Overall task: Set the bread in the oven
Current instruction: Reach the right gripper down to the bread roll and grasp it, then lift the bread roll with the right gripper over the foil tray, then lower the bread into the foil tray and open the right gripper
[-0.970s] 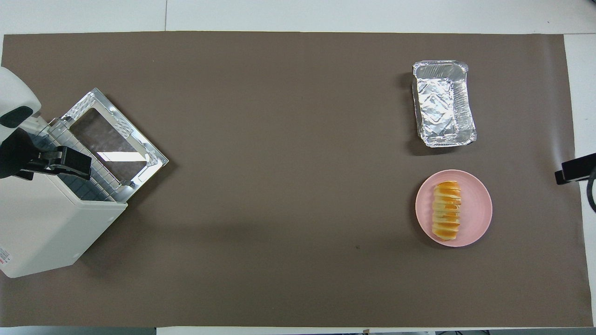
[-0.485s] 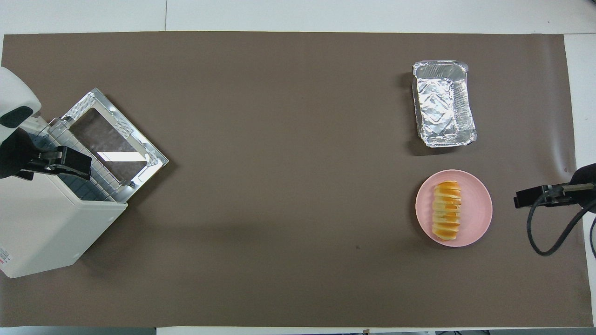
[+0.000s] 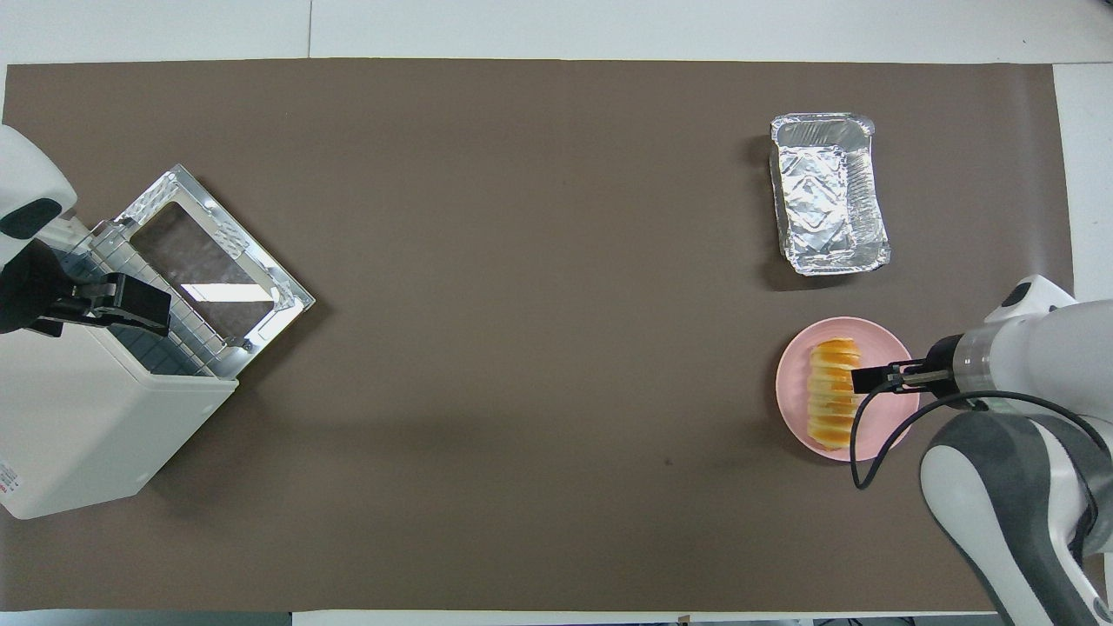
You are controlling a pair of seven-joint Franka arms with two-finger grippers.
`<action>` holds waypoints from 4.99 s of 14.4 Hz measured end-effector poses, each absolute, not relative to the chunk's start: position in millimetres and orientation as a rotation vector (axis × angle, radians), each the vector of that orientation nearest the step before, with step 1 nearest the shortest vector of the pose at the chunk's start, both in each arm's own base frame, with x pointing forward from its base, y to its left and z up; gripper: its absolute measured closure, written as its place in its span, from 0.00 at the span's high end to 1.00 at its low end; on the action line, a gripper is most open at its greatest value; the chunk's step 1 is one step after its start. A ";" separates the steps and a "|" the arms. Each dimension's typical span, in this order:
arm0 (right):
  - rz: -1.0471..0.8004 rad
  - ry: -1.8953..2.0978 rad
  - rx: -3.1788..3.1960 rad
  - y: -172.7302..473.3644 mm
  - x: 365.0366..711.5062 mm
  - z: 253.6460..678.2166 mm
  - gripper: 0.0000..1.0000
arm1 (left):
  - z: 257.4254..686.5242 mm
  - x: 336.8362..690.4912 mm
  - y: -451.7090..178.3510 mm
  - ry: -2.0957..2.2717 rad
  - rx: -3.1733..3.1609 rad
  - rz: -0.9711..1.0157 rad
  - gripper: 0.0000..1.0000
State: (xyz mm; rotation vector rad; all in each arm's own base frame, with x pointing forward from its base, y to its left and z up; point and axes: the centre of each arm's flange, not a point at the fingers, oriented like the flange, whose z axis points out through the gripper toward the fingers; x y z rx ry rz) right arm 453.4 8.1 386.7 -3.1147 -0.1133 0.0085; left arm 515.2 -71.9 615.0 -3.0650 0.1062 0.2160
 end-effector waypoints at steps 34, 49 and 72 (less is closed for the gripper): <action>0.078 -0.121 -3.117 35.0 487.5 349.3 0.09 | 615.0 515.2 -71.9 0.106 -3.065 0.216 1.00; -0.034 -0.172 -3.143 20.7 662.3 447.3 0.09 | 615.0 515.2 -71.9 0.106 -3.065 0.216 1.00; -0.096 -0.143 -3.157 9.0 739.5 333.5 0.36 | 615.0 515.2 -71.9 0.106 -3.065 0.216 1.00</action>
